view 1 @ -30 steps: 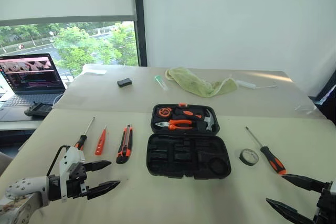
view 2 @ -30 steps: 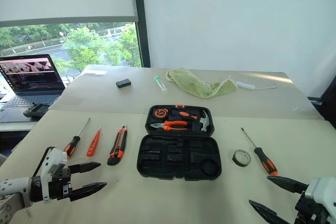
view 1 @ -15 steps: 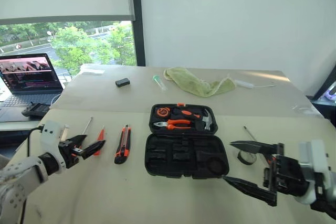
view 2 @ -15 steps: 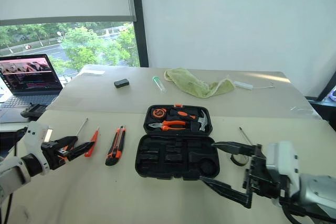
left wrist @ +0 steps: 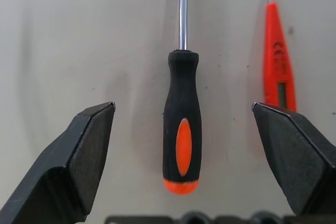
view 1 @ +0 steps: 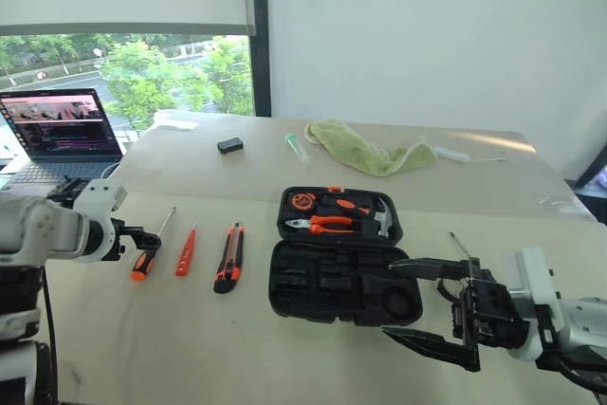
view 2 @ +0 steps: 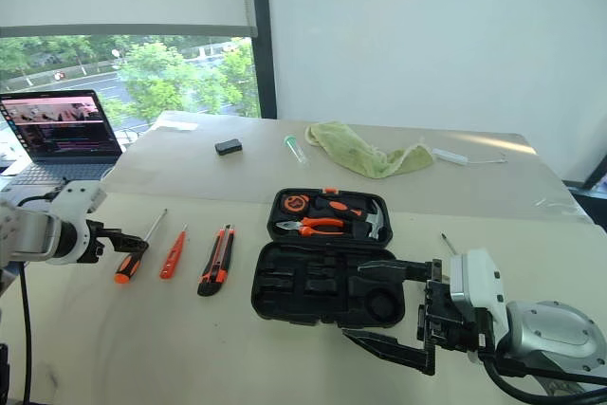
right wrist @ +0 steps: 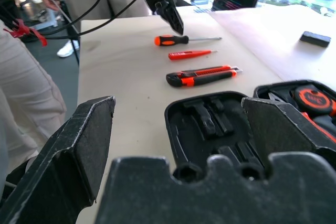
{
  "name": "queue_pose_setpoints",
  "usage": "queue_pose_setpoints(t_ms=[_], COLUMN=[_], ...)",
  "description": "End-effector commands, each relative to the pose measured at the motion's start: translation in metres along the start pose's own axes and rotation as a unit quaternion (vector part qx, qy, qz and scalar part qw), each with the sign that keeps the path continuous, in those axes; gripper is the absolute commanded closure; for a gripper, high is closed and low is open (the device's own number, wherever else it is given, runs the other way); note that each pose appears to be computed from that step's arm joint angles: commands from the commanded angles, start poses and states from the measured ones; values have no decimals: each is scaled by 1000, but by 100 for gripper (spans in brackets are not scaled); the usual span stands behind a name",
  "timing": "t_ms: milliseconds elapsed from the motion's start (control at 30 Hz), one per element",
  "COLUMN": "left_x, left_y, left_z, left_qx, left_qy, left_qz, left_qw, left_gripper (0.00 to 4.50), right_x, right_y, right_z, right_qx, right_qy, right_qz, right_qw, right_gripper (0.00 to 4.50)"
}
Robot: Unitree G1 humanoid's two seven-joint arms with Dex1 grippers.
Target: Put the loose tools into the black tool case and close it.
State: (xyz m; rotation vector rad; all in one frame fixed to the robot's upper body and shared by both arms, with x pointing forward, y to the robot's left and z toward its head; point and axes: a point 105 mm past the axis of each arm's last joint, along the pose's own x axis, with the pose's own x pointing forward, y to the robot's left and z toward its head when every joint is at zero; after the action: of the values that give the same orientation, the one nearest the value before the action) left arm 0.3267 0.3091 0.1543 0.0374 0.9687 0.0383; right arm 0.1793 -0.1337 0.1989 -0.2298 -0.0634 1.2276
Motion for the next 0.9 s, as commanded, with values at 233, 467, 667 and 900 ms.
queue_pose_setpoints(t_ms=[233,467,667,900], left_x=[43,26,-70,-65], left_y=[9,6,-89,-185], left_z=[1,20,52,24], left_qx=[32,-37,153,466], left_qy=[33,-33,-188,-129], left_qz=[17,-72,-384,-421], left_qw=[999,996,891,767], left_gripper=[236,411,411,411], right_x=[1,0,-8,-31], right_y=[11,9,4,11], right_z=[10,8,1,-13], right_qx=[-26,-22,-5,14], right_qy=[-10,-8,-2,31], right_qz=[-32,-52,-101,-143], right_qw=[999,998,995,989], right_gripper=[0,0,0,0])
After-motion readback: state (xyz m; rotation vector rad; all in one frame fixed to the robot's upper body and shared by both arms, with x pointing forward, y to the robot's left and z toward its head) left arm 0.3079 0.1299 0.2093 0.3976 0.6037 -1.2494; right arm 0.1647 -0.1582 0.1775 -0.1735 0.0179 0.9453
